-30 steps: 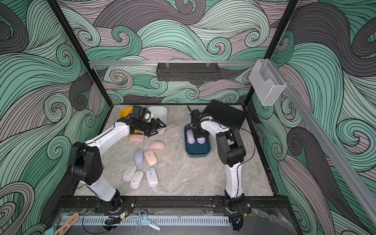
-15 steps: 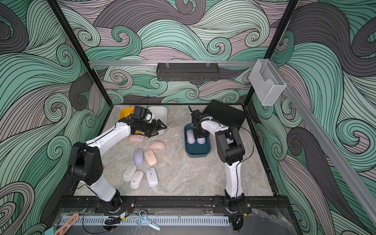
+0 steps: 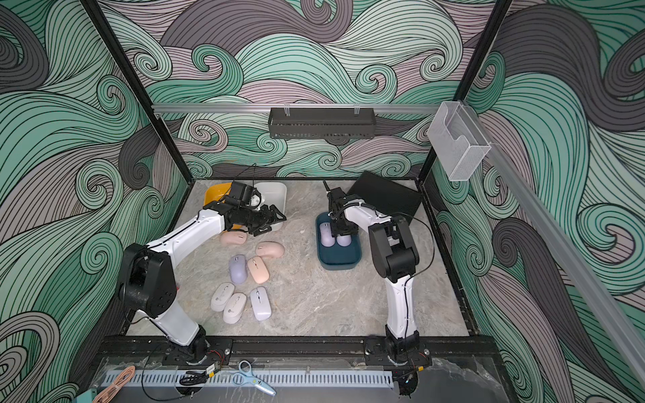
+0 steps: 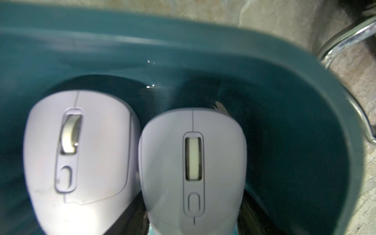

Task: Place the mice by color into the storage box
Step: Place the mouse in the storage box.

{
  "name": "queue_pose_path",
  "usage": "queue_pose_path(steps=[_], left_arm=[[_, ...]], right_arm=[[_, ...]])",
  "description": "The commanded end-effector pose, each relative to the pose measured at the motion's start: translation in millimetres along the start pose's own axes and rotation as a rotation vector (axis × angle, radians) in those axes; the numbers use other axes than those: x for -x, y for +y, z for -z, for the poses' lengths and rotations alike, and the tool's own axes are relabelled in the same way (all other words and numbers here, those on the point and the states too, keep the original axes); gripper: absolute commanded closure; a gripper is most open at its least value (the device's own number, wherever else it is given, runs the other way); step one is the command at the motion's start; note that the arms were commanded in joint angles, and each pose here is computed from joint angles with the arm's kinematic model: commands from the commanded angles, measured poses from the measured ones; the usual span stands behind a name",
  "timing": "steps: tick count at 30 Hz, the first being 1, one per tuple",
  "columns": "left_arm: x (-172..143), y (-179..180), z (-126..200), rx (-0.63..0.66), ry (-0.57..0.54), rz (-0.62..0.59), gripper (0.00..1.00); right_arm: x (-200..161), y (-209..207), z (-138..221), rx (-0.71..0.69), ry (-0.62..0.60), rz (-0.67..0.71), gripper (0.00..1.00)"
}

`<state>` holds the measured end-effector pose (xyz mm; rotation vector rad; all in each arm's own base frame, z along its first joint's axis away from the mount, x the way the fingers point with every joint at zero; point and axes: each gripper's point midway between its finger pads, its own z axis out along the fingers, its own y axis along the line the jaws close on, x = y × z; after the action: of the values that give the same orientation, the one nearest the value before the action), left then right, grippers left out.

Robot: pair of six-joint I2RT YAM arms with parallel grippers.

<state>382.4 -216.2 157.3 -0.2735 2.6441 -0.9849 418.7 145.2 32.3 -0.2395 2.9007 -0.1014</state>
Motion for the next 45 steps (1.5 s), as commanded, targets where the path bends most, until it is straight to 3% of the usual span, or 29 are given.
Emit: queue_pose_path(steps=[1, 11, 20, 23, 26, 29, 38, 45], left_arm=[[4.9, -8.3, 3.7, 0.004, -0.013, -0.032, 0.2], [3.7, -8.5, 2.6, 0.006, -0.008, -0.034, 0.2], [11.3, -9.9, 18.7, 0.042, -0.056, -0.076, 0.19], [16.1, -9.3, 28.1, 0.06, -0.085, -0.09, 0.19], [24.4, -5.5, 39.2, 0.071, -0.12, -0.086, 0.19], [33.5, 0.9, 48.4, 0.077, -0.151, -0.064, 0.19], [64.6, 25.6, 85.8, 0.085, -0.258, 0.024, 0.19], [68.9, 26.8, 92.5, 0.065, -0.274, 0.04, 0.19]], right_arm=[[8.1, -1.5, 4.2, -0.001, -0.011, -0.011, 0.38], [9.2, 1.8, 3.5, 0.016, -0.007, -0.011, 0.38], [23.4, -6.9, 75.6, 0.001, -0.125, -0.018, 0.34], [3.4, -2.4, 85.0, 0.024, -0.118, -0.017, 0.41], [-21.1, 7.2, 80.7, 0.074, -0.082, -0.026, 0.66], [-34.3, 10.4, 66.4, 0.082, -0.048, -0.028, 0.81], [-30.9, 5.6, 24.1, 0.029, 0.014, -0.021, 0.85], [-25.2, 6.1, 15.6, 0.024, 0.023, -0.02, 0.84]])
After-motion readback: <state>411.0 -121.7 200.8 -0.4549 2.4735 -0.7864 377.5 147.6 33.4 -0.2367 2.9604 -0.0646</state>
